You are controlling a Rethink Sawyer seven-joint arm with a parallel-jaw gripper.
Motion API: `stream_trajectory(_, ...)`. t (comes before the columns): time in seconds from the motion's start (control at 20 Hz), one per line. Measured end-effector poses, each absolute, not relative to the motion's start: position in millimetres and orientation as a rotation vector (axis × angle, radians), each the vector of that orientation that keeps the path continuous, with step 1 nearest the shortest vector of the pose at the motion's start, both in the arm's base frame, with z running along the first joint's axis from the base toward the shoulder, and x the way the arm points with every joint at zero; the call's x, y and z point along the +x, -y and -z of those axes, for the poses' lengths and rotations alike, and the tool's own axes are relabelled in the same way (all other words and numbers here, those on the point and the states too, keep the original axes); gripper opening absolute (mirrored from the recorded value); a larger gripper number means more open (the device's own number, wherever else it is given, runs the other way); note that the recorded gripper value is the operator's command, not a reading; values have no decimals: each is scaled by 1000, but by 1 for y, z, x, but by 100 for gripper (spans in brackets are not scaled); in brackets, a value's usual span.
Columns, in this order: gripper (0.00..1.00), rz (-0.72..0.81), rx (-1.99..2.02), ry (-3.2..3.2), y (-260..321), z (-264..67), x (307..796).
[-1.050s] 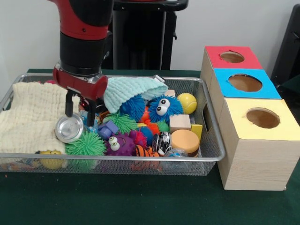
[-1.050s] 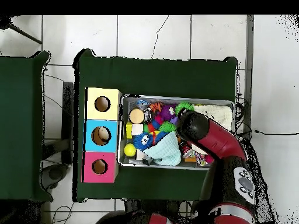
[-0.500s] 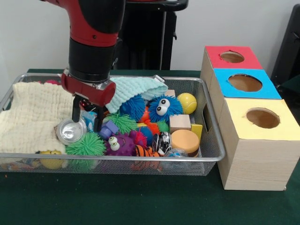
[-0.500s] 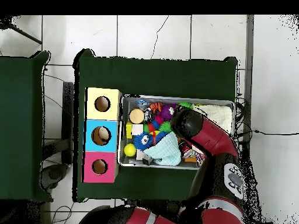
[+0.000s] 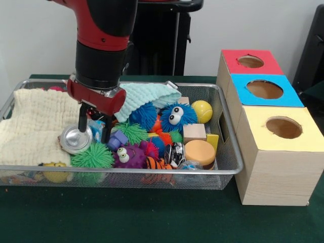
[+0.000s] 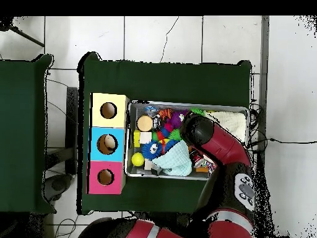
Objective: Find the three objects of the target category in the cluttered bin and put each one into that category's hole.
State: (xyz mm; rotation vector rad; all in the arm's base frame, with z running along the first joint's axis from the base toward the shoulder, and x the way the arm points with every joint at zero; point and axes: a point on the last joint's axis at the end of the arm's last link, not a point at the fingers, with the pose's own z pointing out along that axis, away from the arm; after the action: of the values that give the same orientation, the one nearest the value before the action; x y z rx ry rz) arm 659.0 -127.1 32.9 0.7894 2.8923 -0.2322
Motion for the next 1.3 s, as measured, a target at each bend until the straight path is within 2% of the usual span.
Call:
stream_trajectory(0.45, 100, 267, 794, -2846, 133, -39, 663)
stream_trajectory(0.95, 100, 342, 780, -2790, 148, -73, 666)
stream_trajectory(1.3, 100, 332, 796, -2761, 150, -94, 667)
